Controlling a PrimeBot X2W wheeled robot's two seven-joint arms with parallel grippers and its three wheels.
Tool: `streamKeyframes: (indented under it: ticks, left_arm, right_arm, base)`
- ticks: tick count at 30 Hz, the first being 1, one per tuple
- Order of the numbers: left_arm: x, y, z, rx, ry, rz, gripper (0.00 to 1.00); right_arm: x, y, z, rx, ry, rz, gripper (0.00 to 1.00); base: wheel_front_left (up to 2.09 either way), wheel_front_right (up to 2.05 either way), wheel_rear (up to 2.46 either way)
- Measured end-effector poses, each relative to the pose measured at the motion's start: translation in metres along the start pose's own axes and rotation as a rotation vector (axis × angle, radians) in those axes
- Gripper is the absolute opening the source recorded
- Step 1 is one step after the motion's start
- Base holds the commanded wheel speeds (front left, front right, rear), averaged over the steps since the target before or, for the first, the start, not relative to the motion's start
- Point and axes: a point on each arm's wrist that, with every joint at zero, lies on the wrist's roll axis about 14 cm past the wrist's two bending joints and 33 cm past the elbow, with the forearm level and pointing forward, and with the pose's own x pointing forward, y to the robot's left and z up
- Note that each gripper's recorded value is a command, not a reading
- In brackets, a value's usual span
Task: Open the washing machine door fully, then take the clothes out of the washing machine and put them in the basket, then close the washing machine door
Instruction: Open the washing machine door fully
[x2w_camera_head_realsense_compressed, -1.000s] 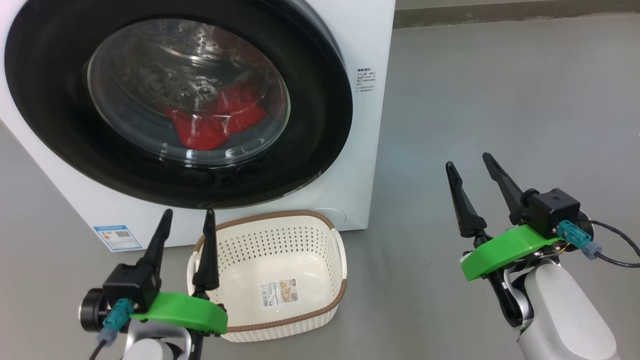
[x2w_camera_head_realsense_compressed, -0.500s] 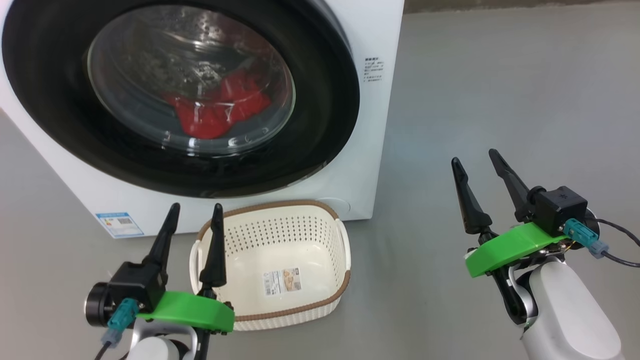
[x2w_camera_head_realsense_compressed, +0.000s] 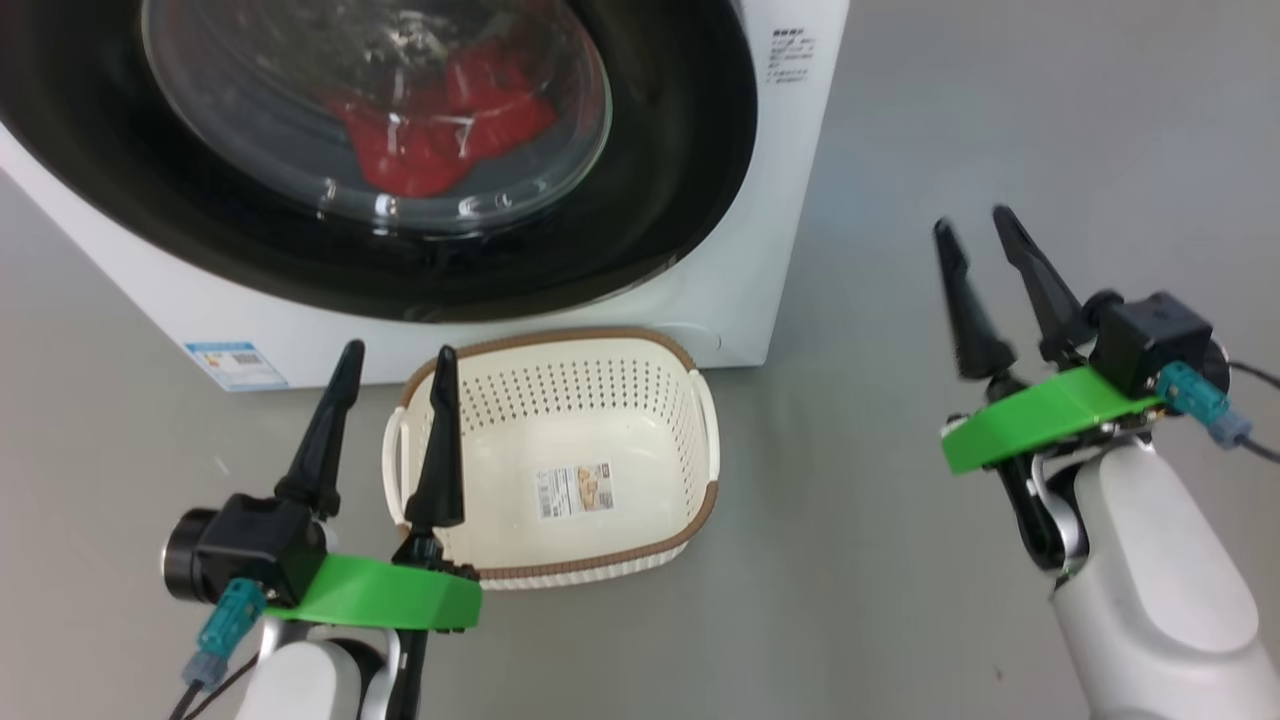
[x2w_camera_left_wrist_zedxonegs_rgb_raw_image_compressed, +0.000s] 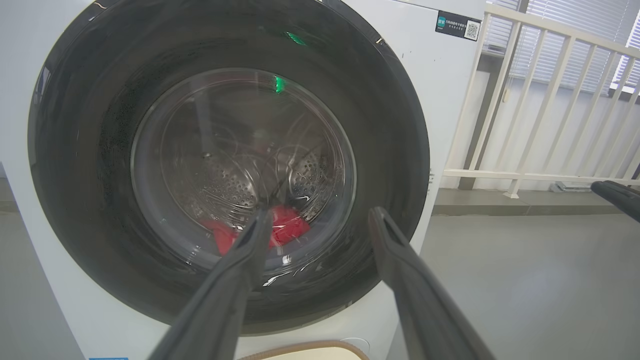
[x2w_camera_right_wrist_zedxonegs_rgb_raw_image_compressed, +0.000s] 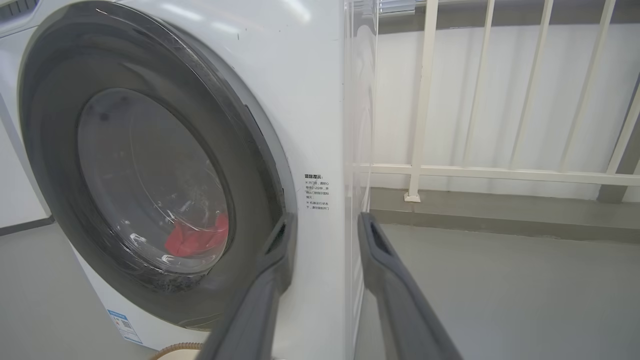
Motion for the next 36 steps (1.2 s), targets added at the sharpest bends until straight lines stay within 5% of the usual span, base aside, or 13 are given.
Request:
streamKeyframes:
  ticks: [6, 36]
  left_arm:
    - [0.006, 0.001, 0.000, -0.003, -0.015, -0.002, 1.00]
    - [0.026, 0.021, -0.032, 0.005, 0.011, 0.028, 1.00]
  right_arm:
    - [0.024, 0.006, -0.003, 0.030, -0.009, 0.022, 0.00]
    - [0.130, 0.029, -0.032, 0.981, 0.209, 0.136, 0.00]
  base:
    - [0.00, 0.00, 0.00]
    - [0.00, 0.00, 0.00]
